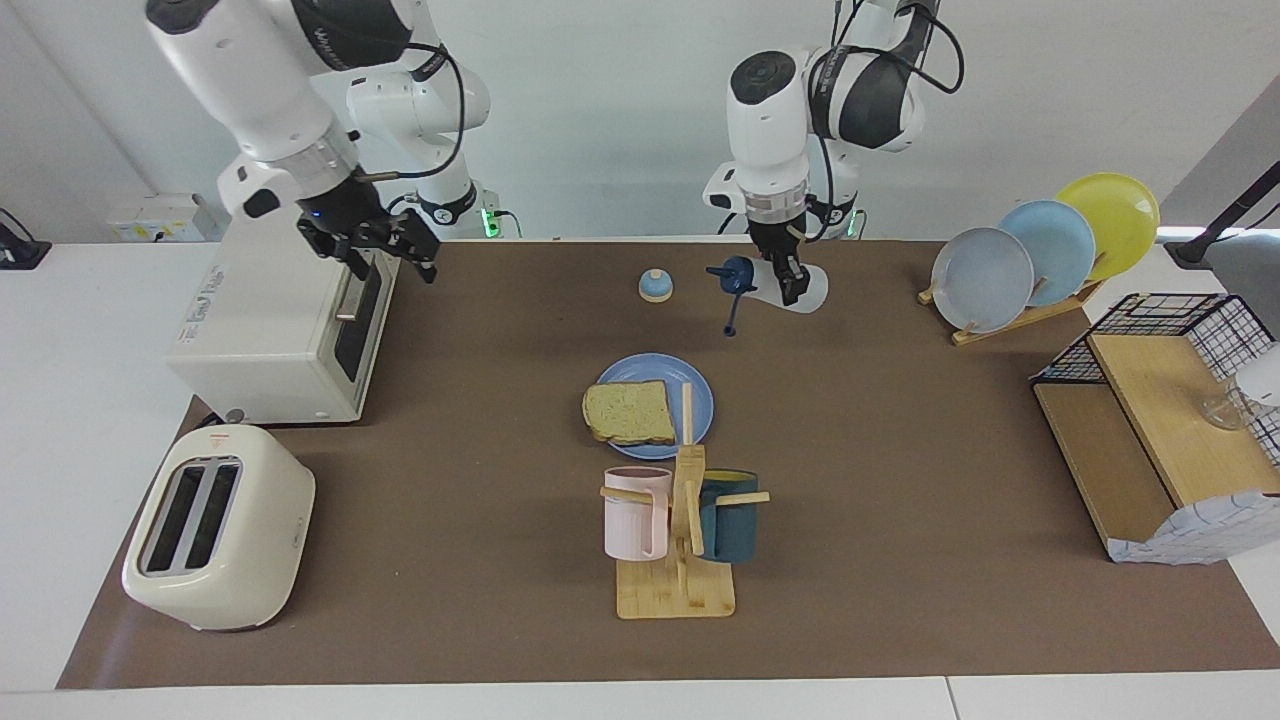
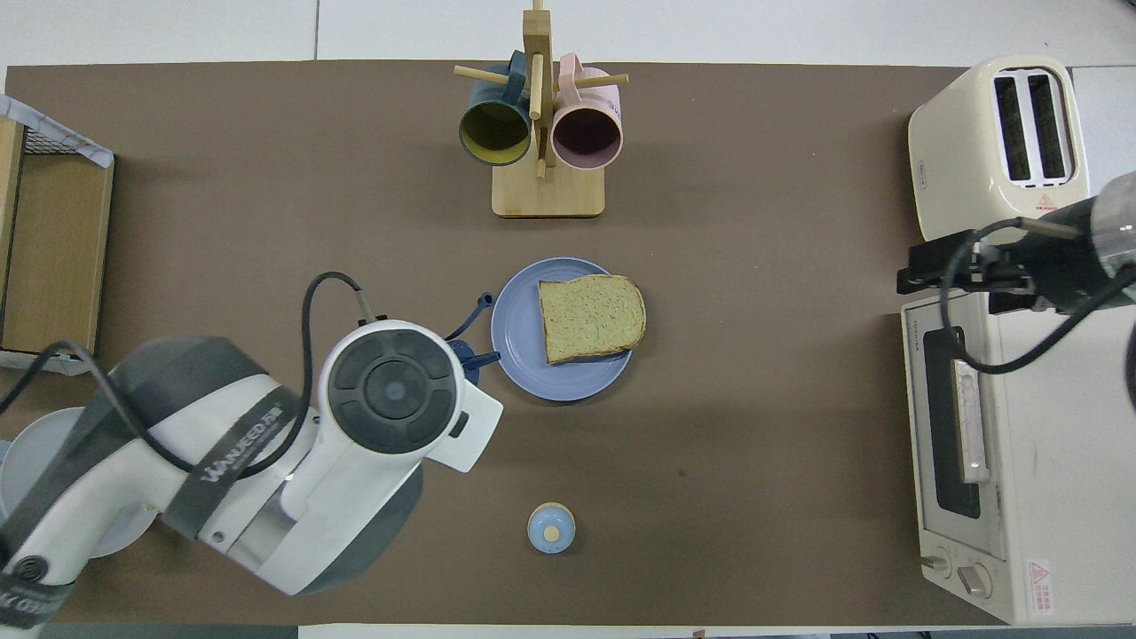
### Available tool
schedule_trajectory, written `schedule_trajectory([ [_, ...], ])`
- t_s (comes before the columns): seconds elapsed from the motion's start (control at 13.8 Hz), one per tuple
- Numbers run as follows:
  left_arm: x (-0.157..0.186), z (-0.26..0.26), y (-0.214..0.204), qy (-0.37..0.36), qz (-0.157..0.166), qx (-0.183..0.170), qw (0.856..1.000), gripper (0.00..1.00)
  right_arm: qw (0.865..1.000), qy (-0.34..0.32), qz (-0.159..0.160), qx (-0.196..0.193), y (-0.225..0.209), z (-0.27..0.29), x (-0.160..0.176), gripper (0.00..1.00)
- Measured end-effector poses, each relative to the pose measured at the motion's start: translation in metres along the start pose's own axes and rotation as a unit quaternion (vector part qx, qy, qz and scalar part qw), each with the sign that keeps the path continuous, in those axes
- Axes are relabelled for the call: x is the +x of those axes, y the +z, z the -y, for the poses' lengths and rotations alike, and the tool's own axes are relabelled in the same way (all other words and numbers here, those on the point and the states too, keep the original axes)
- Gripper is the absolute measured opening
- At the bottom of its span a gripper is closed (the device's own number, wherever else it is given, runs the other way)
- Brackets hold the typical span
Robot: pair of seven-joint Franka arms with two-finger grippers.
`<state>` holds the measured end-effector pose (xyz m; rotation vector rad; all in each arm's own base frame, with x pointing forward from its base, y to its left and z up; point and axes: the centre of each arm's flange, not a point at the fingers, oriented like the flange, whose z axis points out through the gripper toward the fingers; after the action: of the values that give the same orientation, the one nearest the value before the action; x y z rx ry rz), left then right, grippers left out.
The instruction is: Put bread on plate and add seasoning
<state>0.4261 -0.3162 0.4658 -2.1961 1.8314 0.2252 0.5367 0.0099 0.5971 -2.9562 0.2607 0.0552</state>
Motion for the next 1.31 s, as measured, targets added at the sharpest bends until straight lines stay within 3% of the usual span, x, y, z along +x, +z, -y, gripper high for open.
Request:
schedule_trajectory([
  [0.15, 0.035, -0.004, 0.015, 0.007, 0.038, 0.008, 0.999, 0.43, 1.0, -0.023, -0.006, -0.018, -0.002, -0.027, 0.007, 1.0],
  [0.36, 0.076, -0.013, 0.034, 0.022, 0.107, 0.021, 0.994, 0.43, 0.997, -0.06, -0.017, -0.044, 0.004, 0.006, 0.014, 1.0],
  [0.65, 0.124, -0.017, 0.072, 0.024, 0.188, 0.039, 0.981, 0.43, 0.998, -0.04, -0.031, -0.047, -0.012, -0.022, 0.027, 1.0],
  [0.94, 0.115, -0.004, 0.079, 0.017, 0.264, 0.066, 0.962, 0.43, 0.998, -0.038, -0.012, -0.048, -0.015, -0.025, 0.021, 1.0],
  [1.16, 0.116, -0.01, 0.074, 0.023, 0.286, 0.084, 0.954, 0.43, 0.998, -0.041, 0.013, -0.051, -0.018, -0.021, 0.009, 1.0],
  [1.31, 0.116, -0.014, 0.071, 0.027, 0.301, 0.095, 0.948, 0.43, 0.997, -0.052, 0.012, -0.051, -0.019, -0.009, 0.007, 1.0],
])
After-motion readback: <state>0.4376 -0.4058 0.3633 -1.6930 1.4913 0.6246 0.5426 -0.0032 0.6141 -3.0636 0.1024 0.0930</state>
